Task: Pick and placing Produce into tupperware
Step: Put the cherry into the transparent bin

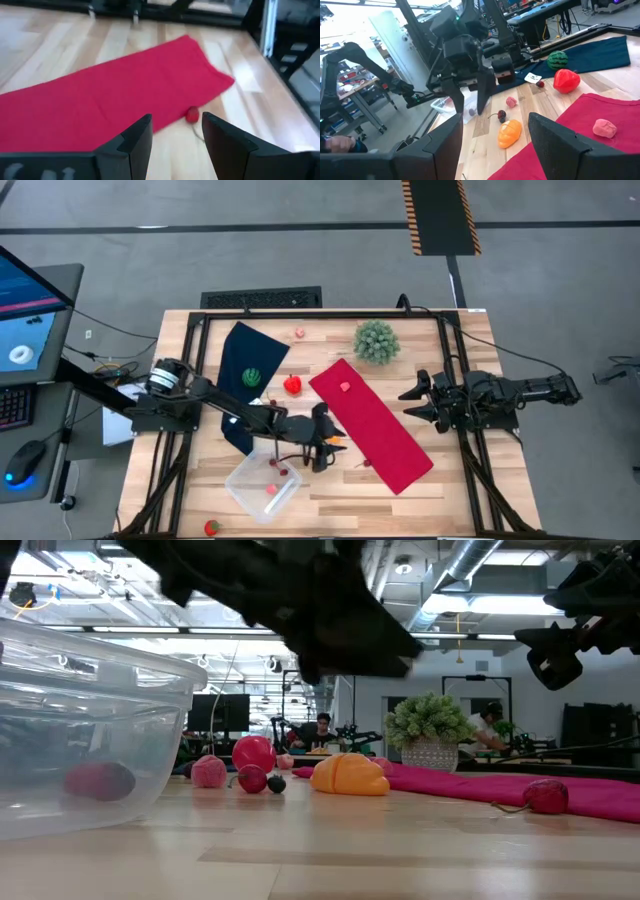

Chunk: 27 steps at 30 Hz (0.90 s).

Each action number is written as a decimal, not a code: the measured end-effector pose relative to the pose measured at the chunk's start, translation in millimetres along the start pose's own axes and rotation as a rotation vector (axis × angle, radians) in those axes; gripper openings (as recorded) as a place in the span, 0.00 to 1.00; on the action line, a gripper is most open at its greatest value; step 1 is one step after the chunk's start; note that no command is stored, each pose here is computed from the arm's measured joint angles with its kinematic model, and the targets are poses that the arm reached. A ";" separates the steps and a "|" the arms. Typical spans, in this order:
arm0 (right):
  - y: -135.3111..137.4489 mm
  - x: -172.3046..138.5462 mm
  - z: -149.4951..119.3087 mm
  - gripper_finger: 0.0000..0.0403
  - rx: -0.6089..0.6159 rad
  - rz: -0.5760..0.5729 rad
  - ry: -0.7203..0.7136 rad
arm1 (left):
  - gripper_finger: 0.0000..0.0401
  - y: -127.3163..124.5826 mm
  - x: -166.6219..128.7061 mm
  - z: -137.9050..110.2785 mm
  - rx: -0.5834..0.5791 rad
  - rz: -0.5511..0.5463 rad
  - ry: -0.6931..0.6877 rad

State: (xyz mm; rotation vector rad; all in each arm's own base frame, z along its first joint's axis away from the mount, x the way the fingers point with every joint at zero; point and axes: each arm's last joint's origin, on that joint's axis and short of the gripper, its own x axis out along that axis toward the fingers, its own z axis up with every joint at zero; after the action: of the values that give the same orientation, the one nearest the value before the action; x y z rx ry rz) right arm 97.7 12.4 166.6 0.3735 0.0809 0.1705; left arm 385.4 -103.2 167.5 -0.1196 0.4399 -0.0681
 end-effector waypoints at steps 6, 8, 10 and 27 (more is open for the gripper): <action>0.0 0.0 0.0 0.62 0.000 0.000 0.000 | 0.40 -6.5 37.5 -5.8 0.087 0.009 0.135; 0.0 0.0 0.0 0.62 0.000 0.000 0.000 | 0.40 -6.9 48.2 -6.9 0.102 0.028 0.166; 0.0 0.0 0.0 0.62 0.000 0.000 0.000 | 0.40 -8.0 53.6 -3.3 0.096 0.040 0.163; 0.0 0.0 0.0 0.62 0.000 0.000 0.000 | 0.40 -26.6 54.3 -0.5 -0.164 0.045 0.198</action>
State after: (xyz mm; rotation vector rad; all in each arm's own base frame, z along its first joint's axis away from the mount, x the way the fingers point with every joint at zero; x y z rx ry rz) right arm 97.7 12.4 166.6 0.3739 0.0811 0.1709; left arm 433.1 -134.6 147.7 -0.2653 0.6454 0.0008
